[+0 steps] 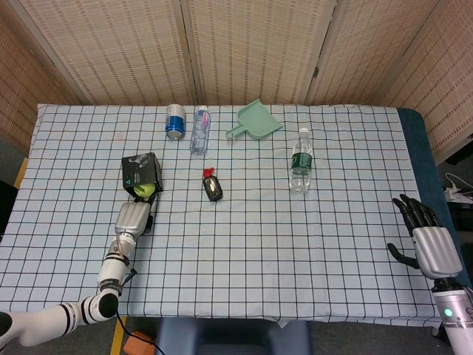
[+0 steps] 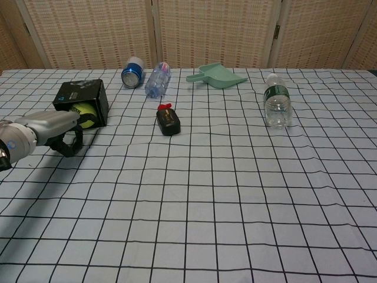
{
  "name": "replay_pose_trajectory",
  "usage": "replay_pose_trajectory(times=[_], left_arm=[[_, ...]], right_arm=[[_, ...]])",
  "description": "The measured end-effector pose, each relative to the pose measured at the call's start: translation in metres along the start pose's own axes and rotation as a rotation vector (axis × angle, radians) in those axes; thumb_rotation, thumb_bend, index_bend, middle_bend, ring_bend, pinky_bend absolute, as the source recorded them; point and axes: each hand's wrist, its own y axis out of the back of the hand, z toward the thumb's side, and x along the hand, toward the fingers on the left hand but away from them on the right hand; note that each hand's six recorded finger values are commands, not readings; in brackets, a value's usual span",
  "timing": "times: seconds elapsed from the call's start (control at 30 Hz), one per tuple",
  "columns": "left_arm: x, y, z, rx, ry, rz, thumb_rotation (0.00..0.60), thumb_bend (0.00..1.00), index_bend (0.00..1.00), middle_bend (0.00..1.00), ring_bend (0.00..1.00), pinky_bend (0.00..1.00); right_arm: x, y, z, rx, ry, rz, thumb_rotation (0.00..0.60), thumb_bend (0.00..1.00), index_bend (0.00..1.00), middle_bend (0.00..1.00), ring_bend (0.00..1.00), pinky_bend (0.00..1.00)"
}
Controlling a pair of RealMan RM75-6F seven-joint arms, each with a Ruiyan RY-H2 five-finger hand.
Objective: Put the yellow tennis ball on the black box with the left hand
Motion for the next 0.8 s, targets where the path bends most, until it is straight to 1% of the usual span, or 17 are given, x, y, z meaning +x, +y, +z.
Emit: replay_pose_trajectory(times=[0.1,0.3,0.63,0.8], left_arm=[[0.001,0.001,0.0,0.007,-0.001,0.004,0.6,0.56,0.04,0.1,0.12,0.32],[0.003,0.005,0.001,0.003,0.0,0.005,0.6,0.53,0.04,0.1,0.12,0.29],[0.017,0.015,-0.001,0.032,0.008,-0.002,0.6,0.51,0.04,0.1,0.12,0.27],[0.019,0.018,0.0,0.022,0.015,-0.008,0.6,0.52,0.0,0.1,0.12,0.27]], right_arm=[[0.0,0.0,0.0,0.0,0.0,0.001,0.6,0.21,0.05,0.0,0.0,0.1],[0.0,0.0,0.0,-0.001,0.002,0.002,0.6,0.21,0.05,0.0,0.0,0.1],[0.0,0.0,0.001,-0.005,0.005,0.0,0.6,0.21,0.06,0.0,0.0,0.1],[0.0,0.0,0.001,-0.005,0.008,0.002,0.6,0.21,0.06,0.0,0.0,0.1]])
